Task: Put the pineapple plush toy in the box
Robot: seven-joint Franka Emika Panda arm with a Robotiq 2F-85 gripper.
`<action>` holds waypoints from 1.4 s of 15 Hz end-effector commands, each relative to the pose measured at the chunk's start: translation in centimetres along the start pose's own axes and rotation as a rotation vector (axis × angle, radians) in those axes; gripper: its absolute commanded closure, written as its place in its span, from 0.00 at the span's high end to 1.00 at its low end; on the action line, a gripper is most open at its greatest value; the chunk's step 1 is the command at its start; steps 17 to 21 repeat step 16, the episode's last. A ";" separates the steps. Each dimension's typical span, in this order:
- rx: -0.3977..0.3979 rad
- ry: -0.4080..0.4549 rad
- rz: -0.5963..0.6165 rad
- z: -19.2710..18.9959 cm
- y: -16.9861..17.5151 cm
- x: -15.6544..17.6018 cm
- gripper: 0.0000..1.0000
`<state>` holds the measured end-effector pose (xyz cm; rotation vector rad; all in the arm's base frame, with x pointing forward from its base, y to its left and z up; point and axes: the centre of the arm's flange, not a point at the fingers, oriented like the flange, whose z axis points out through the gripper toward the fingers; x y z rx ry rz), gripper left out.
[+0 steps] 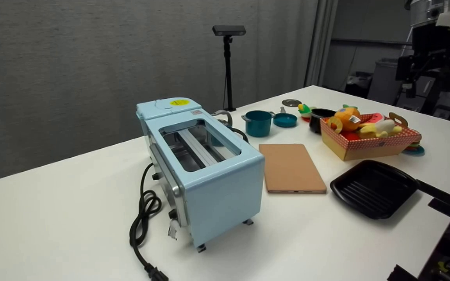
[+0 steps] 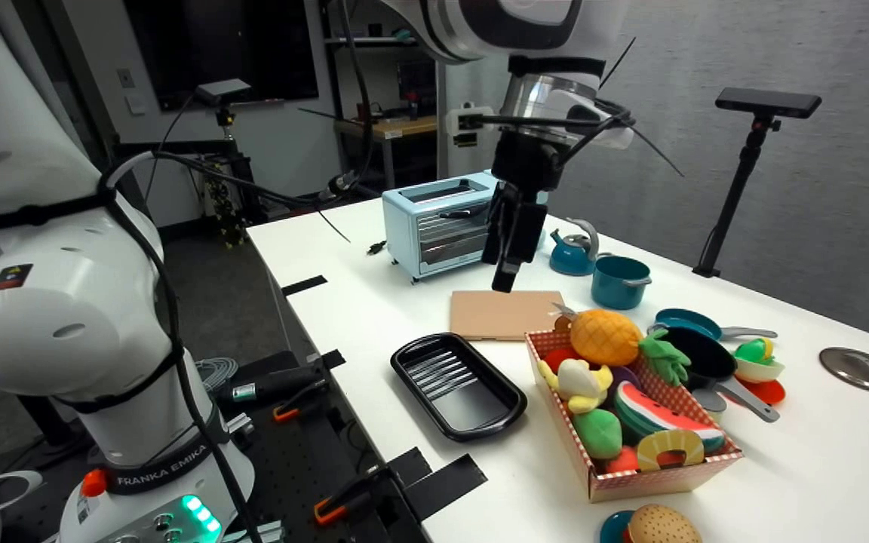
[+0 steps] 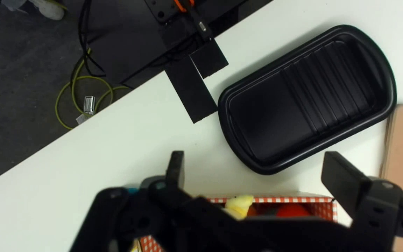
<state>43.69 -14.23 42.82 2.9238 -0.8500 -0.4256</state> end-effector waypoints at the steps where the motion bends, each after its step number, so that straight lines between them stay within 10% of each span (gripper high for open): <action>1: 0.002 0.005 0.000 -0.2 0.1 -0.2 1.00; 21: -0.007 -0.012 0.003 0.5 -0.2 0.9 1.00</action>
